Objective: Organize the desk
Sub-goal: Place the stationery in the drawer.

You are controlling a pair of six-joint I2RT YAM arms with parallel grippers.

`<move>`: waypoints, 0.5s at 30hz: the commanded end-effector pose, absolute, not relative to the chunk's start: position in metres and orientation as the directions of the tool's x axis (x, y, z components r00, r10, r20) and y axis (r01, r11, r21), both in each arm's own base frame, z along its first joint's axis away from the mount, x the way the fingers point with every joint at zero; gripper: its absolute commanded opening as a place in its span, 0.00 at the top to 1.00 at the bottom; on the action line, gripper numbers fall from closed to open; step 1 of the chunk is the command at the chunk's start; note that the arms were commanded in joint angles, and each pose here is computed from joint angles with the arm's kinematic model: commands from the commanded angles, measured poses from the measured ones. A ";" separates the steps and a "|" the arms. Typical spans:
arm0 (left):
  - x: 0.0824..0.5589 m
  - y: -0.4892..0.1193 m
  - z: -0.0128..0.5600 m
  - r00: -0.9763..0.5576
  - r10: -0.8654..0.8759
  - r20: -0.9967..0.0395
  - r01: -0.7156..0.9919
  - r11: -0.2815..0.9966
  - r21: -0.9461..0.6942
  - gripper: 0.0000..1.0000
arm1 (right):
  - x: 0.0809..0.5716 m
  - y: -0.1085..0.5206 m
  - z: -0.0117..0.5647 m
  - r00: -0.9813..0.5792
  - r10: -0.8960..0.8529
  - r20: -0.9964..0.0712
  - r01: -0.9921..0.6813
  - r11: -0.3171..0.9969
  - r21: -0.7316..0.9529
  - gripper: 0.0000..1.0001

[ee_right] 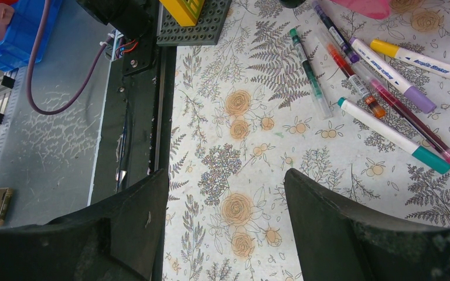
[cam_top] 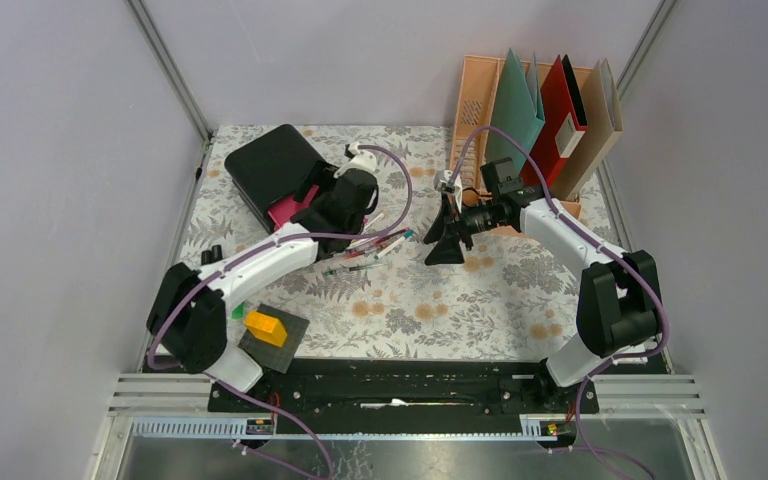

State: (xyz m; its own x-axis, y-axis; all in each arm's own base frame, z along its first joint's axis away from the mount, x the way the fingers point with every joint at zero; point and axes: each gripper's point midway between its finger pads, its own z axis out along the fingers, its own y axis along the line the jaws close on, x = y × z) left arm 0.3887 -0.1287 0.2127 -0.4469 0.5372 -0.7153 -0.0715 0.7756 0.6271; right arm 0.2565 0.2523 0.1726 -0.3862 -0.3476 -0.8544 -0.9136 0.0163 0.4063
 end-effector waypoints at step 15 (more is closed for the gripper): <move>0.314 -0.252 0.269 -0.227 -0.050 -0.973 0.582 0.794 -0.176 0.01 | 0.257 0.253 0.180 -0.342 -0.341 -0.876 -0.932 0.007 0.362 0.21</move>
State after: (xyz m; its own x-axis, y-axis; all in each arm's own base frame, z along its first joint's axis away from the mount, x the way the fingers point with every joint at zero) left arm 0.3392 -0.2030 0.2445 -0.2468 0.1277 -0.9606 0.3498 0.9362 0.0346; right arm 0.2565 0.2523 0.1726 -0.3862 -0.3476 -0.8544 -0.9136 0.0163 0.4063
